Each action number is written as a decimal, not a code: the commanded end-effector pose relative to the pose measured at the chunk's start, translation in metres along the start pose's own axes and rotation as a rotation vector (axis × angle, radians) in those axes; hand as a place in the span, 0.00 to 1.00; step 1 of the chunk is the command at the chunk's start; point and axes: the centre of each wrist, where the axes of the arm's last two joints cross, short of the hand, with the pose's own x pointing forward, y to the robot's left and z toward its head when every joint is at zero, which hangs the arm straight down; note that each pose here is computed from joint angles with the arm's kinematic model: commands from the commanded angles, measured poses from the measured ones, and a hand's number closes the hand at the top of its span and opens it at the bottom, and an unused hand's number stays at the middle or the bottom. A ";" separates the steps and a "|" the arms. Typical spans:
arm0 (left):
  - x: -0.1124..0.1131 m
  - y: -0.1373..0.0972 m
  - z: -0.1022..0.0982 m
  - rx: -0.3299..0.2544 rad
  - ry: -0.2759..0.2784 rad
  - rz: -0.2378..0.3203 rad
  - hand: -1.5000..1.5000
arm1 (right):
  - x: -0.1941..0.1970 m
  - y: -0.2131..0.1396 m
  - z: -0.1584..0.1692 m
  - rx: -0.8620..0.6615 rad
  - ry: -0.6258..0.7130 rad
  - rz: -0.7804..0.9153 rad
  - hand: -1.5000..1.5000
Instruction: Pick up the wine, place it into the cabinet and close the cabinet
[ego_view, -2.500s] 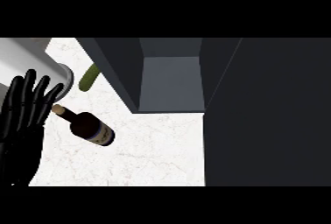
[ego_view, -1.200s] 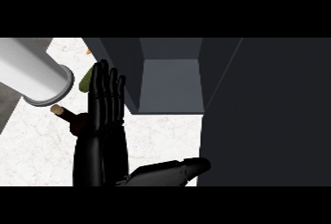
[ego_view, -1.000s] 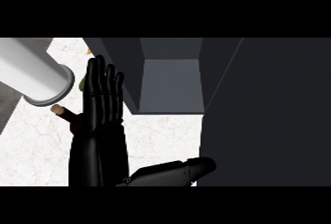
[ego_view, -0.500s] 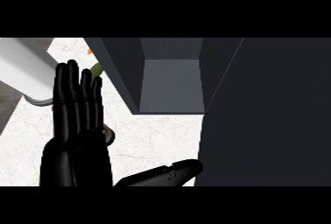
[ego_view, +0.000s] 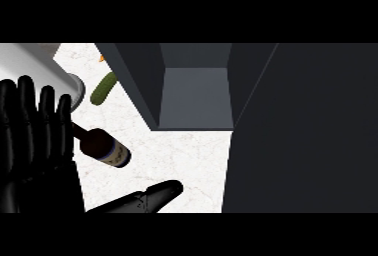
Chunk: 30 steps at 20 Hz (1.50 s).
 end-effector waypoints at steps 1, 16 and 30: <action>0.014 0.025 0.014 0.018 0.021 -0.026 0.00 | 0.010 0.002 0.010 0.003 -0.042 -0.010 0.00; -0.029 0.074 0.002 0.080 0.142 0.004 0.00 | 0.021 -0.006 0.010 -0.005 -0.044 -0.016 0.00; -0.113 0.106 -0.016 0.104 0.183 -0.036 0.00 | 0.038 -0.005 0.010 0.024 -0.052 -0.009 0.00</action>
